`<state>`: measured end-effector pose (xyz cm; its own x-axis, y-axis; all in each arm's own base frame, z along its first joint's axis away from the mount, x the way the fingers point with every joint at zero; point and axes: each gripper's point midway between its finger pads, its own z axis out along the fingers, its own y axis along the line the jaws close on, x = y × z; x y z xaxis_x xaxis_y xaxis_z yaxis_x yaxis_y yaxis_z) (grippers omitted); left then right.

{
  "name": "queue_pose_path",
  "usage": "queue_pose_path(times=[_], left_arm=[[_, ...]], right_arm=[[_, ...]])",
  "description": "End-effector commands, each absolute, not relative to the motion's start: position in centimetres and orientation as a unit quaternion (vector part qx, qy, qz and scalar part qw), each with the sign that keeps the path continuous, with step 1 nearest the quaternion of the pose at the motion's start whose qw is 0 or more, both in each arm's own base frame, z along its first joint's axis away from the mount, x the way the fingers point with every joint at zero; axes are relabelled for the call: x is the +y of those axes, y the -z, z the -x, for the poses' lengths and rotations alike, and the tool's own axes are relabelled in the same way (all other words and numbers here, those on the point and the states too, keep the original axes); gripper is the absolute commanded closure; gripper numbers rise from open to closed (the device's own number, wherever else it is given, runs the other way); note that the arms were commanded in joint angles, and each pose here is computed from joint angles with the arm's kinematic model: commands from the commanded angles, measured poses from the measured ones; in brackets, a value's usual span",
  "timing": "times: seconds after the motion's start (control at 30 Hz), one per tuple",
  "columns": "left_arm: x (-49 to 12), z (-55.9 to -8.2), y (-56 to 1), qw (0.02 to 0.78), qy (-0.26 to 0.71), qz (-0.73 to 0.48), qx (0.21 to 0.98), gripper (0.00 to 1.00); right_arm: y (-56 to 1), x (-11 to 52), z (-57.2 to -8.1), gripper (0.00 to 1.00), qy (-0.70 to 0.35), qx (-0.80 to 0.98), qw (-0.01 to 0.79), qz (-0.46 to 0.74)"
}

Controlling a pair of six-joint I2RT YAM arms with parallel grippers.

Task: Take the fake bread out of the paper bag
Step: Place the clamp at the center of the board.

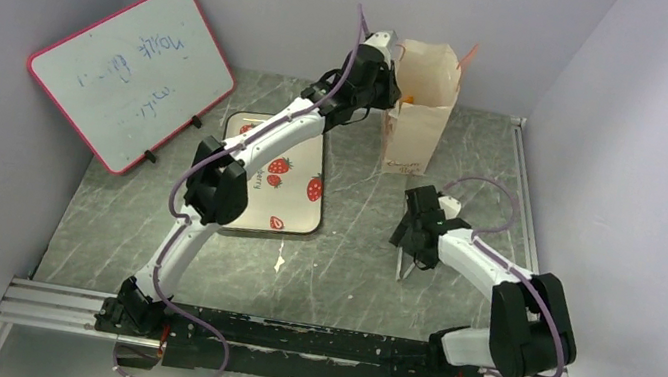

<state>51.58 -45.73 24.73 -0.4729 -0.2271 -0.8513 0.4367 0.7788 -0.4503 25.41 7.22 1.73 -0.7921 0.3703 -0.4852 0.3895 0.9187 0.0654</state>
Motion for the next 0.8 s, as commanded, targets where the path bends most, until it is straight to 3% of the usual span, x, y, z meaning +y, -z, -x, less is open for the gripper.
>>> queue_pose_path(times=[0.0,0.33,0.77], left_arm=[[-46.1,-50.8,-29.0,0.541,0.352,-0.080,0.760,0.92],[-45.8,-50.0,-33.2,0.580,0.373,-0.097,0.718,0.93],[-43.6,-48.5,-43.9,0.668,0.395,-0.089,0.624,0.93]], right_arm=[[-0.1,7.4,-22.9,0.28,0.024,0.961,0.197,-0.193],[-1.4,6.9,-23.6,0.15,0.035,0.956,0.214,-0.196],[-6.6,5.3,-25.3,0.14,0.062,0.934,0.286,-0.204]])
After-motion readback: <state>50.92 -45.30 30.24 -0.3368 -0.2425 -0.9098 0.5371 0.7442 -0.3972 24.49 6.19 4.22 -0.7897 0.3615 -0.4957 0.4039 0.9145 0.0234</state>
